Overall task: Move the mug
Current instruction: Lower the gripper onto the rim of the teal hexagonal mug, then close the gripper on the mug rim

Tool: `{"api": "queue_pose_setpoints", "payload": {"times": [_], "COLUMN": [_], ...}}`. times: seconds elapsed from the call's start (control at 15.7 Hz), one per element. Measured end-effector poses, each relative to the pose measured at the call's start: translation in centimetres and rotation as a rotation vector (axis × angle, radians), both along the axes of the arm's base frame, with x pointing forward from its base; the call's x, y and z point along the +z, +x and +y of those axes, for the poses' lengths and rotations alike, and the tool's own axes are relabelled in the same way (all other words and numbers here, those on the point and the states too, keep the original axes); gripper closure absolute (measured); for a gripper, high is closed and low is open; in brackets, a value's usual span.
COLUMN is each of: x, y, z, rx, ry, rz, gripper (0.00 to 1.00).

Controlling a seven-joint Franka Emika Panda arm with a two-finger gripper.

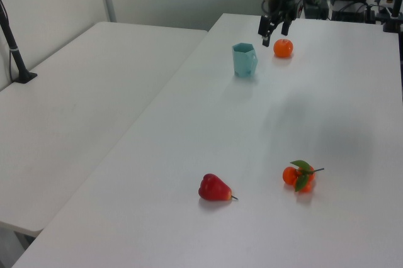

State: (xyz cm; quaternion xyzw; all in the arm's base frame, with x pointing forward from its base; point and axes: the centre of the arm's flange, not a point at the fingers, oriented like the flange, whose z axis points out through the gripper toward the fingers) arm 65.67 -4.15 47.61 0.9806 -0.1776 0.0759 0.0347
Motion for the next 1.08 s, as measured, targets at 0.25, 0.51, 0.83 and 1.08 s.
{"api": "queue_pose_setpoints", "payload": {"times": [0.25,0.51,0.83,1.08], "x": [-4.6,-9.0,-12.3,-13.4], "y": [2.8,4.6,5.6,6.1], "z": [-2.8,-4.3,-5.1,-5.1], "rx": [-0.058,-0.093,-0.104,-0.1], "ry": [-0.002,-0.001,-0.002,-0.003], "rz": [-0.079,-0.136,-0.178,-0.195], "gripper": [0.0,0.0,0.04,0.25]}}
